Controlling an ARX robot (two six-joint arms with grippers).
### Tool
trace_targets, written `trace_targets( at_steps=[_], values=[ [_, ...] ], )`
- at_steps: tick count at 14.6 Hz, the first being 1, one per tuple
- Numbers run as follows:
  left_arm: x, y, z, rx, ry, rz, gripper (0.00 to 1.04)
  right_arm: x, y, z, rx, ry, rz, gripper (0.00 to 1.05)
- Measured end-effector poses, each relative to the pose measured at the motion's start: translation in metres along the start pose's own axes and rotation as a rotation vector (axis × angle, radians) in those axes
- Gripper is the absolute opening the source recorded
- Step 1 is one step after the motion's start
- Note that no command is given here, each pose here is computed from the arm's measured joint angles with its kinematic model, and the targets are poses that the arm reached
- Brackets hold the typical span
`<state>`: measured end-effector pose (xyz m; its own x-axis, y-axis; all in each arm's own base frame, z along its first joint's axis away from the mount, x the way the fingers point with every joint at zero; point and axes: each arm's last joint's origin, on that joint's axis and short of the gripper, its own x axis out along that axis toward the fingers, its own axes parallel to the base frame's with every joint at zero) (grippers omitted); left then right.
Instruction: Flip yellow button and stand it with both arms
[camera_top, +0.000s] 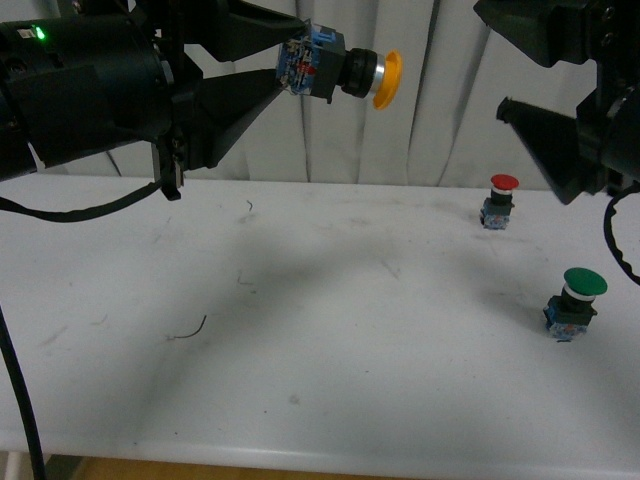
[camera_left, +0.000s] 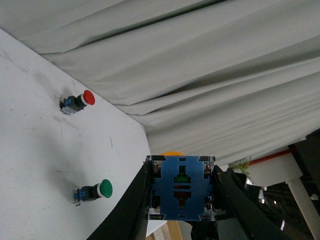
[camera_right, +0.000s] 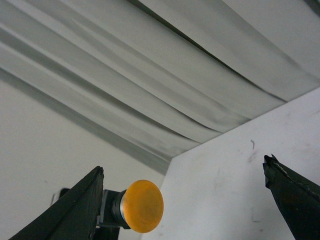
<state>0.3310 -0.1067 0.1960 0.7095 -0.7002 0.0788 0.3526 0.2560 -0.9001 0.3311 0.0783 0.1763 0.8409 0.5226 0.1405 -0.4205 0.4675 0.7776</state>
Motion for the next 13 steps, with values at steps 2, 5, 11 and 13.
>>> trace_targets(
  at_steps=[2,5,11,13],
  values=[
    [0.000,0.000,0.001,0.003,-0.004,-0.004,0.30,0.011,-0.003,-0.006,0.198,0.017,0.008,0.98],
    [0.000,0.001,0.002,0.001,-0.005,0.000,0.30,0.034,0.003,-0.028,0.415,0.080,0.037,0.98],
    [-0.002,0.005,0.005,0.001,-0.016,0.005,0.30,0.059,0.019,-0.047,0.501,0.142,0.102,0.98],
    [-0.003,0.005,0.007,0.000,-0.021,0.006,0.30,0.059,0.019,-0.051,0.504,0.167,0.109,0.98]
  ],
)
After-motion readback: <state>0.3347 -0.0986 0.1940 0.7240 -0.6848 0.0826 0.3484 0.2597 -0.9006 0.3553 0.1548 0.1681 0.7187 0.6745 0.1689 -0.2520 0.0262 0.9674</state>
